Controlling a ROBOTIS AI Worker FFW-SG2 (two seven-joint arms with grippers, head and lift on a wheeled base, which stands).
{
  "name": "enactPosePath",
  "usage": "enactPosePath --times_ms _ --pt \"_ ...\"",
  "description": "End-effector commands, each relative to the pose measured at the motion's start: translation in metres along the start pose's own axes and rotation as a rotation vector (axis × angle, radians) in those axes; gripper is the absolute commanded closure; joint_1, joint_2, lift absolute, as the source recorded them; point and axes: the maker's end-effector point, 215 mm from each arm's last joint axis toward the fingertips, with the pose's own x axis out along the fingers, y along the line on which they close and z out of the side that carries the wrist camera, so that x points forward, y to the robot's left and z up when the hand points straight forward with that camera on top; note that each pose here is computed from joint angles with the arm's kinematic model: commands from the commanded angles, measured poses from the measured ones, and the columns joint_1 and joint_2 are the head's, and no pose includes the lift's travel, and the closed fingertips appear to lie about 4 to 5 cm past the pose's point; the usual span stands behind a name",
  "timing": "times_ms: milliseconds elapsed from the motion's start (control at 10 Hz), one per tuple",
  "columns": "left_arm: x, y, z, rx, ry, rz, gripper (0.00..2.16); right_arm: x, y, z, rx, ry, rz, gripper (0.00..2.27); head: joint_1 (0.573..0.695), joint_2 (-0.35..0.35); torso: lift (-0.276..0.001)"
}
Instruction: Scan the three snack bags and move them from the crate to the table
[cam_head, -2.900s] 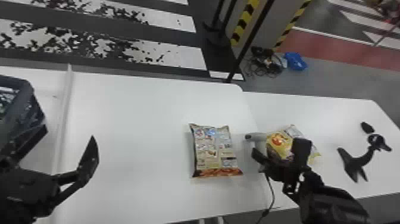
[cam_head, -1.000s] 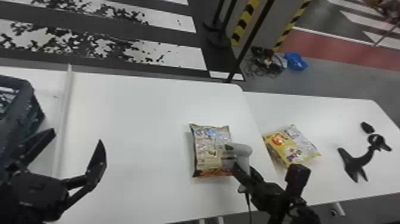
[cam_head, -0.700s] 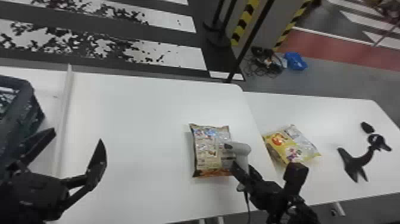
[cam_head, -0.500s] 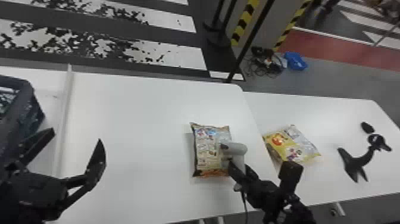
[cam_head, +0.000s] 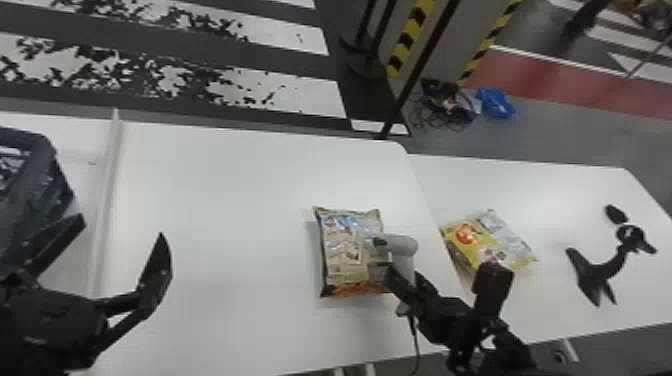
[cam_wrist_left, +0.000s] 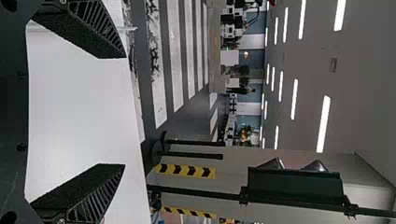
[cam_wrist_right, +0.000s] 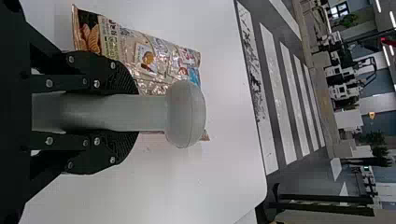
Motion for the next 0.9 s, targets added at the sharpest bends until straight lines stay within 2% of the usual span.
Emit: enactPosePath --times_ms 0,300,600,800 --pt "0.001 0.001 0.001 0.001 -0.002 0.001 0.03 -0.007 -0.007 0.016 0.024 -0.013 -0.001 2.24 0.695 -0.35 -0.062" --pt "0.002 0.001 -0.001 0.002 0.008 0.001 0.03 -0.008 -0.05 0.039 0.06 -0.021 -0.057 2.24 0.695 -0.35 -0.062" --pt "0.003 0.0 -0.006 0.003 0.023 0.0 0.03 0.028 -0.106 0.037 0.086 0.007 -0.138 2.24 0.695 -0.35 -0.062" --pt "0.003 0.003 -0.01 0.006 0.039 0.003 0.03 0.053 -0.127 0.031 0.072 0.027 -0.164 2.22 0.695 -0.35 -0.062"
